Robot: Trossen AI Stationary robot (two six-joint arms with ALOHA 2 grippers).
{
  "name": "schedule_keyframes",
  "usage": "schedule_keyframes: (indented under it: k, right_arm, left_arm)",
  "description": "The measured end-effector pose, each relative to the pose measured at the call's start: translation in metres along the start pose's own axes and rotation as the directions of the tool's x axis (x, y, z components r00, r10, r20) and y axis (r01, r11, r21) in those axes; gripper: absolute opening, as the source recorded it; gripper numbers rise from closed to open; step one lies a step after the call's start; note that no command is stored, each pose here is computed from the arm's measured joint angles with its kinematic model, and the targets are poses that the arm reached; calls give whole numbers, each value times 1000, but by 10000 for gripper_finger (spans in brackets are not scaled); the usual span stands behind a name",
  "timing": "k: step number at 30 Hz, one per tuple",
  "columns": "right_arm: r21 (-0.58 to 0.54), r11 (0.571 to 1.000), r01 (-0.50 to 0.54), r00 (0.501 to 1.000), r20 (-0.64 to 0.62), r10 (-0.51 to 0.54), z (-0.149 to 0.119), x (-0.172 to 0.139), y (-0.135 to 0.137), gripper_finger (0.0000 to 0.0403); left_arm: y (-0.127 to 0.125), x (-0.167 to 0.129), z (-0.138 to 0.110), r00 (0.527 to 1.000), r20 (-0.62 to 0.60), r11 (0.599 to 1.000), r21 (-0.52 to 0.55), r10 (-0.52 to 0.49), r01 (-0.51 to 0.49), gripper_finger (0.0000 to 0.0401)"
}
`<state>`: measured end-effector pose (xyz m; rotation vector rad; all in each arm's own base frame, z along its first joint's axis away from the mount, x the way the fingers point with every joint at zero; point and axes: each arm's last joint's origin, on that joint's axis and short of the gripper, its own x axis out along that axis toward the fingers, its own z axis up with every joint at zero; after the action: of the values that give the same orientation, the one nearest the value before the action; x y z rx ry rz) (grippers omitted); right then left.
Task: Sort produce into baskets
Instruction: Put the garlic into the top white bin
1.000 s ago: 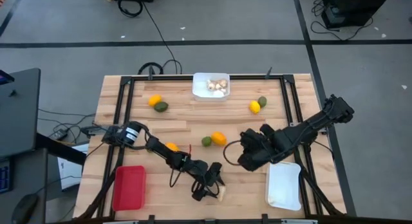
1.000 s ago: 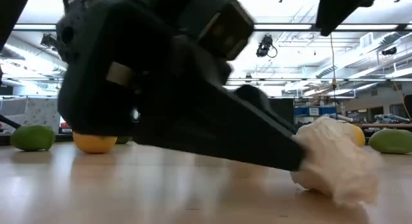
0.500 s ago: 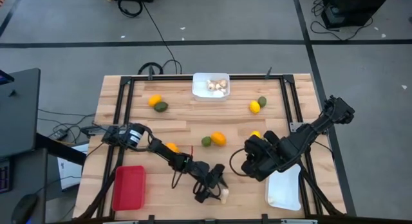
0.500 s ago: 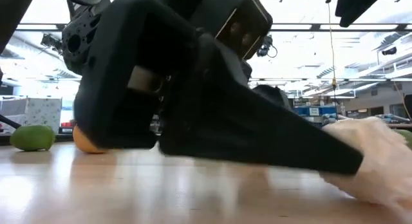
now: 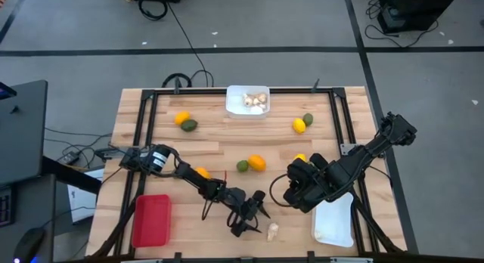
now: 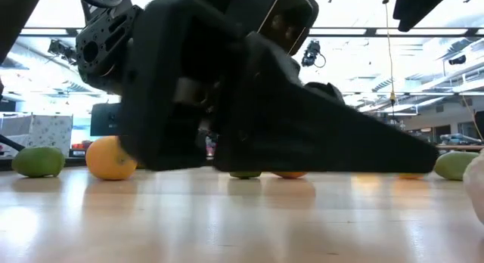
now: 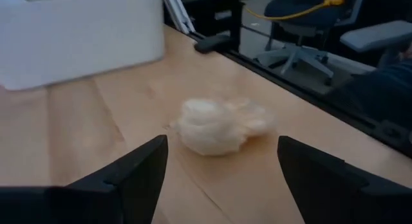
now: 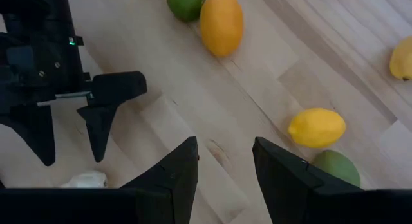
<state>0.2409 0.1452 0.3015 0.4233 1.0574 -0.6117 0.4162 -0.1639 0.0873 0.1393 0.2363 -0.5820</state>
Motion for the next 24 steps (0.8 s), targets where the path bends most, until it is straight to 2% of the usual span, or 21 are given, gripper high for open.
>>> schedule_keyframes:
  k: [9, 14, 18, 21, 24]
  right_arm:
    - [9, 1000, -3, 1000, -3, 3, 2, 1, 0, 162]
    - [15, 1000, -14, 1000, -11, 14, 2, 1, 1, 162]
    - [22, 1000, -20, 1000, -24, 20, 1, 0, 1, 162]
    - [20, 1000, -24, 999, -25, 25, -2, -1, 2, 162]
    - [16, 1000, -27, 999, -17, 27, -5, -2, 3, 162]
  left_arm:
    - [3, 22, 15, 997, 68, 1000, 18, -22, 21, 298]
    - [7, 47, 8, 999, 8, 999, 3, -47, 47, 298]
    - [12, 56, 4, 998, -53, 999, -6, -32, 32, 297]
    - [16, 56, 1, 997, -71, 1000, -12, -27, 26, 281]
    - [20, 55, 0, 997, -77, 1000, -21, -22, 21, 236]
